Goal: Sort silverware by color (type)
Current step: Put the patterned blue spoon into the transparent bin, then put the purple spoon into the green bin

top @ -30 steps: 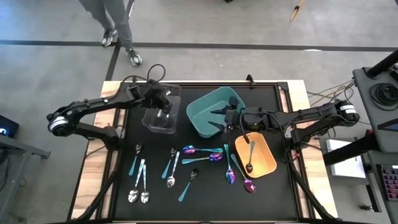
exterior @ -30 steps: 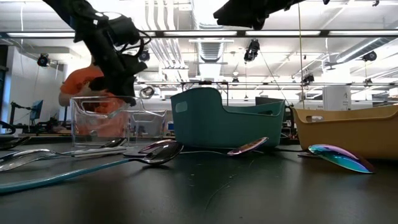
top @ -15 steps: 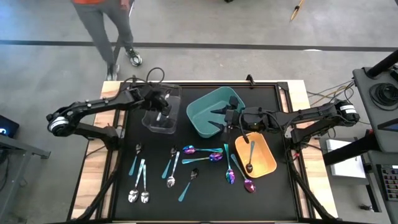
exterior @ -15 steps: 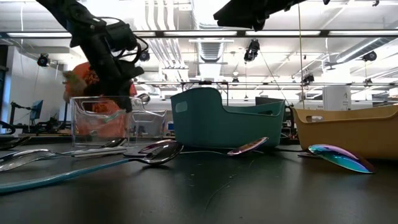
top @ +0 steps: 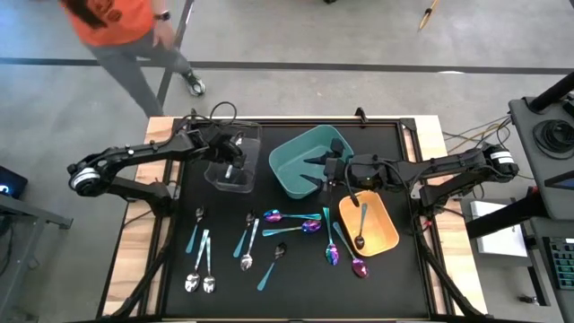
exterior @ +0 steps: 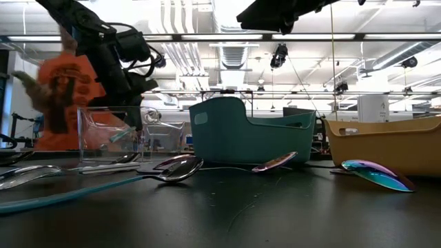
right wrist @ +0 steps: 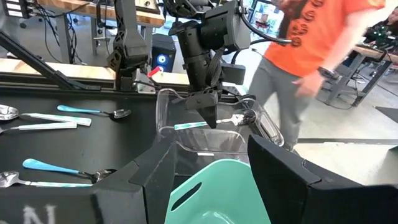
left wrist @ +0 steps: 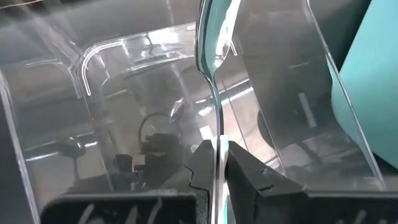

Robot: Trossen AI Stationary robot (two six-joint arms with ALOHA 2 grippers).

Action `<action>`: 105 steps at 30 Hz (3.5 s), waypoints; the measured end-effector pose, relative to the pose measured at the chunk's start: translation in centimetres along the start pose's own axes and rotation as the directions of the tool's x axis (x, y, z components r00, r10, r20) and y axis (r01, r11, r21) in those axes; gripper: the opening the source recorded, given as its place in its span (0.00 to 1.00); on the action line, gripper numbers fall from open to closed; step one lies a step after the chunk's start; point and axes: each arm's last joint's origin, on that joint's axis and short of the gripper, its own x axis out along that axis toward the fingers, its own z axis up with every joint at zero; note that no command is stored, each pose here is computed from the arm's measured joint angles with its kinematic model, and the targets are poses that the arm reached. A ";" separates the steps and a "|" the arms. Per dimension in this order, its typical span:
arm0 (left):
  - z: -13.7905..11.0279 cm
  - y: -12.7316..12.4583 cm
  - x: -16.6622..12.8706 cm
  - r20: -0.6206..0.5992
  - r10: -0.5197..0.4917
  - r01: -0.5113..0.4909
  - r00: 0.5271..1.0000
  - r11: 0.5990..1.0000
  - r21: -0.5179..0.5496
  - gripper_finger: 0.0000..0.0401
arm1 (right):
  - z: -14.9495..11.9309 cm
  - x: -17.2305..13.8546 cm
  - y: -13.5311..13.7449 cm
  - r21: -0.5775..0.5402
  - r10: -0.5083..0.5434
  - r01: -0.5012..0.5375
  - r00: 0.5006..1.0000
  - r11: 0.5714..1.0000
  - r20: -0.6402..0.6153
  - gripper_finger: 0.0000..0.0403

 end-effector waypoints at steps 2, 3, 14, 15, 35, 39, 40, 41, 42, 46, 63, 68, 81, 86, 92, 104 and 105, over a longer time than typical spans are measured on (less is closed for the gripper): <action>0.0 0.0 0.0 0.000 0.000 0.000 1.000 1.000 -0.015 0.03 | 0.0 0.0 0.0 -0.001 0.000 0.000 1.000 1.000 -0.002 0.48; 0.0 0.0 0.0 0.000 0.000 0.000 1.000 1.000 -0.023 0.03 | 0.0 0.0 0.0 -0.001 0.000 0.000 1.000 1.000 -0.003 0.48; 0.0 -0.1 0.0 0.016 0.020 -0.018 1.000 0.996 -0.092 0.03 | -0.1 0.0 0.0 -0.003 0.001 -0.001 1.000 1.000 -0.010 0.48; 0.0 -0.1 0.0 0.020 0.023 -0.021 1.000 0.995 -0.093 0.03 | -0.1 0.0 0.0 -0.003 0.001 -0.001 1.000 1.000 -0.010 0.48; -0.7 -0.8 2.1 -0.028 0.059 -0.062 0.998 0.993 -0.102 0.03 | -0.2 0.0 0.0 -0.006 0.002 -0.002 1.000 1.000 -0.017 0.48; -0.8 -0.9 2.5 -0.039 0.066 -0.070 0.997 0.992 -0.103 0.03 | -0.2 0.0 -0.1 -0.005 -0.002 0.002 1.000 1.000 -0.019 0.48; -0.8 -0.9 2.6 -0.043 0.069 -0.073 0.997 0.992 -0.102 0.03 | -0.2 0.0 -0.2 -0.005 -0.004 0.004 1.000 1.000 -0.020 0.48; -0.8 -0.9 2.7 -0.047 0.071 -0.076 0.996 0.992 -0.102 0.03 | -0.2 0.1 -0.2 -0.003 -0.005 0.005 1.000 1.000 -0.022 0.48; -0.9 -0.9 2.8 -0.051 0.074 -0.079 0.996 0.992 -0.102 0.03 | -0.3 0.1 -0.2 0.003 -0.005 0.006 1.000 1.000 -0.024 0.48; -1.0 -0.8 3.1 -0.064 0.083 -0.089 0.995 0.991 -0.101 0.04 | -0.3 0.1 -0.3 0.003 -0.007 0.007 1.000 1.000 -0.029 0.48; -1.0 -0.8 3.6 -0.061 0.108 -0.114 0.992 0.988 -0.100 0.07 | -0.3 0.1 -0.3 -0.001 -0.007 0.007 0.999 1.000 -0.033 0.48; -1.0 -0.8 3.6 -0.059 0.107 -0.112 0.992 0.990 -0.087 0.07 | -0.3 0.1 -0.3 -0.001 -0.007 0.007 0.999 1.000 -0.032 0.48; -0.8 -0.9 3.1 -0.033 0.093 -0.096 0.995 0.992 -0.082 0.26 | -0.5 0.1 -0.4 -0.003 -0.010 0.010 0.999 1.000 -0.042 0.48; -0.3 -1.1 1.4 0.035 0.045 -0.043 0.998 0.998 -0.053 0.31 | -0.5 0.1 -0.4 0.020 -0.010 0.011 0.999 1.000 -0.042 0.48; -0.5 -2.7 -1.7 0.140 -0.086 0.080 0.986 0.996 0.043 0.32 | -0.5 0.1 -0.4 0.060 -0.008 0.011 0.999 0.998 -0.046 0.48; -6.7 -8.8 -7.4 0.202 -0.341 0.288 0.918 0.924 0.253 0.31 | -1.2 -0.3 0.9 0.273 0.116 -0.079 0.986 0.959 -0.119 0.48; -7.4 -9.1 -7.7 0.197 -0.357 0.298 0.913 0.914 0.275 0.31 | -1.3 -0.4 1.2 0.288 0.154 -0.113 0.980 0.951 -0.124 0.48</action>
